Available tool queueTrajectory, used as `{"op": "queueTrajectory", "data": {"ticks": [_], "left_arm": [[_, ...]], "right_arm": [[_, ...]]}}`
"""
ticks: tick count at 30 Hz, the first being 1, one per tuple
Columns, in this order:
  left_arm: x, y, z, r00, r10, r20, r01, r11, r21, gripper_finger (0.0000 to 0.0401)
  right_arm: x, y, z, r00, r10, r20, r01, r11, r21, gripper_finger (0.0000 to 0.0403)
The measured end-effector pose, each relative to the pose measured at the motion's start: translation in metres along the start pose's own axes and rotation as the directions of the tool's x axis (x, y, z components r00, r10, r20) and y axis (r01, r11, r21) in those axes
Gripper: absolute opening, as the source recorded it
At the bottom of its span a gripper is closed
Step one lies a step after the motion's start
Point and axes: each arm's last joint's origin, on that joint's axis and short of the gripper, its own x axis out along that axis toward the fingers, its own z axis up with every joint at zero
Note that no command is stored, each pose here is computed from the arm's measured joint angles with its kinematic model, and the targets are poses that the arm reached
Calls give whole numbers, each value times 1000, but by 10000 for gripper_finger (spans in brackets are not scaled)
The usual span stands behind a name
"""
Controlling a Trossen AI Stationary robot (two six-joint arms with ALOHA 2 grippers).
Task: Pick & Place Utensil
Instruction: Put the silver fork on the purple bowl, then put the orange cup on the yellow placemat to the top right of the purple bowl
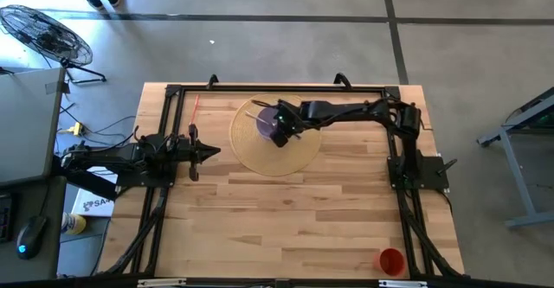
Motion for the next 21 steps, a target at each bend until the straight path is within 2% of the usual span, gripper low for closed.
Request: {"op": "queueTrajectory", "data": {"ticks": [5,12,17,21], "left_arm": [[0,0,0,1000,0,0,0,1000,0,1],[0,0,0,1000,0,0,0,1000,0,1],[0,0,0,1000,0,0,0,1000,0,1],[0,0,0,1000,0,0,0,1000,0,1]], "right_arm": [[-21,10,2,994,-49,96,55,997,-59,88],[-65,41,-8,979,12,201,23,985,-174,149],[-93,85,-41,963,73,258,17,943,-331,187],[-111,122,-76,955,176,239,-54,895,-443,211]]}}
